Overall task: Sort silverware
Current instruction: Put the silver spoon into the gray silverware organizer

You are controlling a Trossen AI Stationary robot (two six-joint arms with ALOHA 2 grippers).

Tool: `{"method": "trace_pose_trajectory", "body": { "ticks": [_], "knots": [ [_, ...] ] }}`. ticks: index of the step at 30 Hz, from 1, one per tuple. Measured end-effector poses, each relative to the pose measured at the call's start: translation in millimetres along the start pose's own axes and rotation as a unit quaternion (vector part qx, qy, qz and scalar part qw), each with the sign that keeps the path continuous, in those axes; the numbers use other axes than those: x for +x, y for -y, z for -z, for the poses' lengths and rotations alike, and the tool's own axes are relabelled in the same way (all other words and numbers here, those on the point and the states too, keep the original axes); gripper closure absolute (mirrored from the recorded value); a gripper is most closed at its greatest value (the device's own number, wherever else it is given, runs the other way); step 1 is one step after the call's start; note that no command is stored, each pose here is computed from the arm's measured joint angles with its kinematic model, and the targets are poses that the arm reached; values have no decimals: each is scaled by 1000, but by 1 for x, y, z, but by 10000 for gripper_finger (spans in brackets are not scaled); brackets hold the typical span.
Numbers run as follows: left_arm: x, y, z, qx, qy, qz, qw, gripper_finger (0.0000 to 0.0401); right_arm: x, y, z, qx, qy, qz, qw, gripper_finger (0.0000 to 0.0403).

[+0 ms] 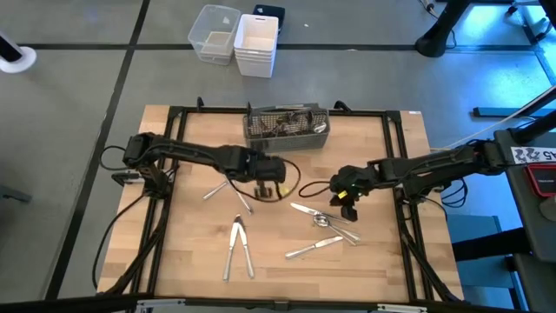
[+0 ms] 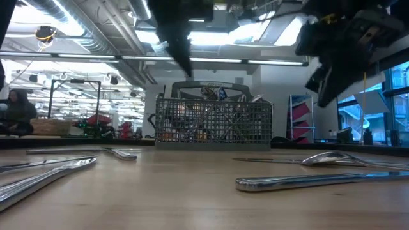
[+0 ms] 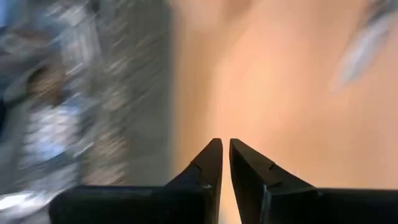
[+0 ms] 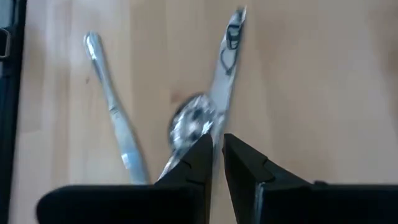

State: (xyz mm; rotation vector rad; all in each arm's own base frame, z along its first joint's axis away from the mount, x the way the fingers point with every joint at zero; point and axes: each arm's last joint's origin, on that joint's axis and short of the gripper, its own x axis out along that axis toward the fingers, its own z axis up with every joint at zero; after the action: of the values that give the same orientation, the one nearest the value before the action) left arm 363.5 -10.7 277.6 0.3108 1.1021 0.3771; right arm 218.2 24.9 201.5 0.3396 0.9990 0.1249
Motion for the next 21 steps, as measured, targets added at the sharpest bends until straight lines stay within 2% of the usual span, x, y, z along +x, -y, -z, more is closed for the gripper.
{"method": "trace_pose_trajectory", "body": {
  "ticks": [3,7,10,16,21],
  "knots": [
    [-4,11,-10,-29,49,72,996,378,7,-1,2,34,-37,-48,998,361],
    [-9,24,-13,-24,66,123,990,380,13,-14,6,55,-66,-95,992,361],
    [-9,32,-10,-20,53,138,989,387,16,-26,12,53,-68,-68,994,361],
    [-11,44,-5,-4,42,145,988,400,20,-43,23,45,-31,39,998,361],
    [-4,52,3,4,33,147,989,399,31,-51,31,23,-48,57,997,361]
  ]
}}
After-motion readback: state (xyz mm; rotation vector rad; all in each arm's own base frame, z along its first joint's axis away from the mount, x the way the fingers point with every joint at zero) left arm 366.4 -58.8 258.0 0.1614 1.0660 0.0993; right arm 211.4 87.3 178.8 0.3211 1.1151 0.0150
